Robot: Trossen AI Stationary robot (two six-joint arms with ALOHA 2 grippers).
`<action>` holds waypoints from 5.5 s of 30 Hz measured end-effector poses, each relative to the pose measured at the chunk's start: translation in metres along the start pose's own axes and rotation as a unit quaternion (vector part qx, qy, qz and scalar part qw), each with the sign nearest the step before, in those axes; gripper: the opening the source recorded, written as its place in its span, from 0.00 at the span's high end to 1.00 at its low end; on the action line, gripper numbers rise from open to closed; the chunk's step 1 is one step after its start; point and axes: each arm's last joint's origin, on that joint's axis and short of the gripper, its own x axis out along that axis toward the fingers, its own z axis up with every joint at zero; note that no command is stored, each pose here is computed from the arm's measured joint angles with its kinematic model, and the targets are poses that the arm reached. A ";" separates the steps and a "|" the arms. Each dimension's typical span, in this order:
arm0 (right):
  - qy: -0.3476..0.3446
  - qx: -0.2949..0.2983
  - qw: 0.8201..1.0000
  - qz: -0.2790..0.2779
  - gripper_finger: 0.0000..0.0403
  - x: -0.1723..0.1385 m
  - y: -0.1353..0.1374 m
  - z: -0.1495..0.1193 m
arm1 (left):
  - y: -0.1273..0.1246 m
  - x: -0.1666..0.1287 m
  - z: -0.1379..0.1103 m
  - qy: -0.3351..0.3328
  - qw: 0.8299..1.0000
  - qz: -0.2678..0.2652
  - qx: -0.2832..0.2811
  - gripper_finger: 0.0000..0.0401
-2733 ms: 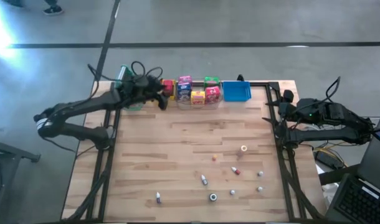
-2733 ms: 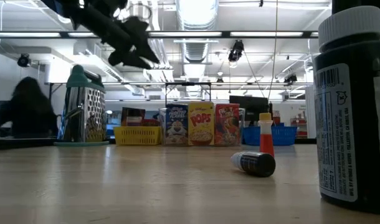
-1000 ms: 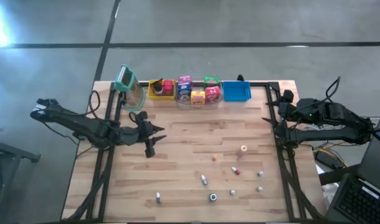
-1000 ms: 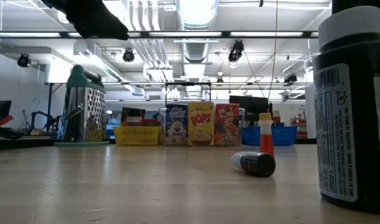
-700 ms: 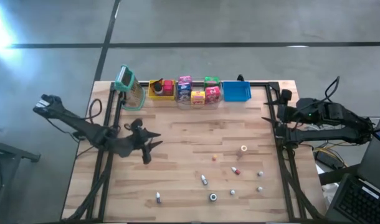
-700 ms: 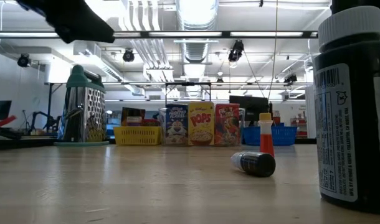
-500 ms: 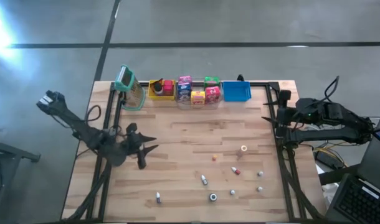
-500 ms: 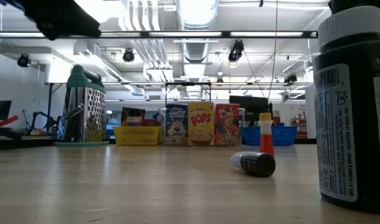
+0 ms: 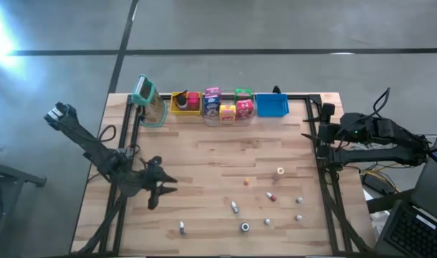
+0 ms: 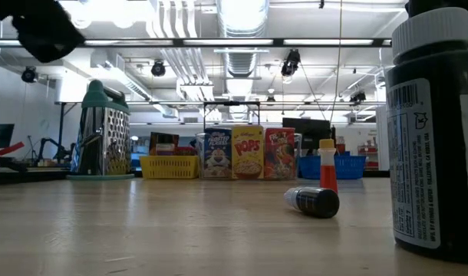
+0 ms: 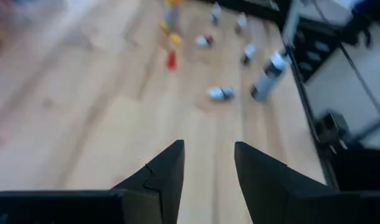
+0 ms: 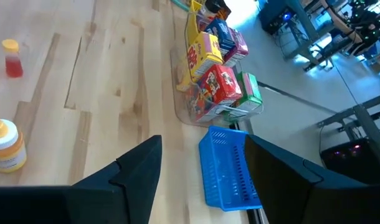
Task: Pick & Place Kitchen Items
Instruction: Put the left purple bottle into the blue bin
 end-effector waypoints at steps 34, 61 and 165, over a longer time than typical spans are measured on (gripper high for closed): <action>0.001 0.030 1.000 0.000 0.17 0.000 0.000 0.000 | 0.001 0.042 -0.062 0.118 0.908 -0.162 0.367 0.49; 0.001 0.029 1.000 0.001 0.11 0.000 0.000 0.000 | -0.028 0.091 -0.082 0.164 0.874 -0.231 0.395 0.56; 0.002 0.030 1.000 0.000 0.11 0.000 0.000 0.000 | -0.177 0.172 -0.071 0.199 0.758 0.447 -0.431 0.46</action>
